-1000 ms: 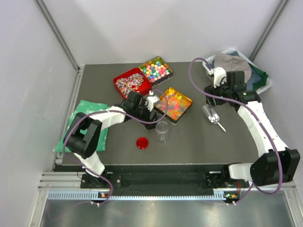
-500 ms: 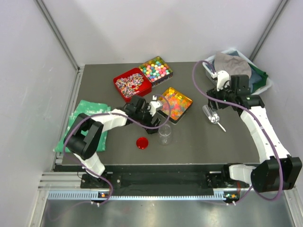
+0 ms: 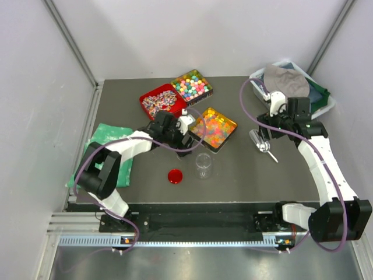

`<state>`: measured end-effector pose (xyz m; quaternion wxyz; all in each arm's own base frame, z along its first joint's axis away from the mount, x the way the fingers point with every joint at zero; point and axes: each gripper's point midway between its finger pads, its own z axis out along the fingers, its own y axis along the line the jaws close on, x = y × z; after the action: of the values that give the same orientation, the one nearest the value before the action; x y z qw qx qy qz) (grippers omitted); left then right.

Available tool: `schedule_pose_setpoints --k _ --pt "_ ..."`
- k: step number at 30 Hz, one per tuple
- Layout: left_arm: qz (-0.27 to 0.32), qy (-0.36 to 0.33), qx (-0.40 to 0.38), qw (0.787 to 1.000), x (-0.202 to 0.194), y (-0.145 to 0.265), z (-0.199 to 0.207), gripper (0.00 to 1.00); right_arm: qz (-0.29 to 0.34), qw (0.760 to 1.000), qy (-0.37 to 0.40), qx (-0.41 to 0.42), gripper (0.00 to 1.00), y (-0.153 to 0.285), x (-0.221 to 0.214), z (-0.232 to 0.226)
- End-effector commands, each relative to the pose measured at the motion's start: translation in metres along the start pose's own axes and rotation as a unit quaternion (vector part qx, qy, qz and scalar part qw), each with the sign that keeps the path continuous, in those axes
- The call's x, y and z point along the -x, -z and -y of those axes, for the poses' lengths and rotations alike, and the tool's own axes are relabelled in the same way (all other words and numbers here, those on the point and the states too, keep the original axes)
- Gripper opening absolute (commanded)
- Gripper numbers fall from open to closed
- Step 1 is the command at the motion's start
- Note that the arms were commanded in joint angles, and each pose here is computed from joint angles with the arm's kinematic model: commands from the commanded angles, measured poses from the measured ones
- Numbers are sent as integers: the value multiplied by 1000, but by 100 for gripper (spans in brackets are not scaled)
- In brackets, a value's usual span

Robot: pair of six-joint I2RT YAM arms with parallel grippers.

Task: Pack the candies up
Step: Adjust the packing bottle at the center of the board.

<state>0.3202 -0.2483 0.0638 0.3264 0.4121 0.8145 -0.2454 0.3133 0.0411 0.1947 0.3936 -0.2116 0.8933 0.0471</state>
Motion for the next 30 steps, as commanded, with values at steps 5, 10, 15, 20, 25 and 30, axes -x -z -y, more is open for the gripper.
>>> schedule_pose_setpoints --k 5,10,15,20,25,30 --pt "115 14 79 990 84 77 -68 99 30 999 11 -5 84 11 10 2" --pt "152 28 131 979 98 128 -104 99 43 999 16 -15 95 24 13 2" --pt "178 25 184 966 116 163 -121 99 50 998 21 -35 99 28 15 8" --pt "181 27 179 967 119 157 -126 99 4 997 37 -63 99 14 -7 23" --pt "175 38 128 976 120 117 -128 99 -38 997 40 -56 92 -7 -50 38" --pt "149 33 92 984 120 60 -123 99 -67 997 32 -34 87 -15 -84 46"
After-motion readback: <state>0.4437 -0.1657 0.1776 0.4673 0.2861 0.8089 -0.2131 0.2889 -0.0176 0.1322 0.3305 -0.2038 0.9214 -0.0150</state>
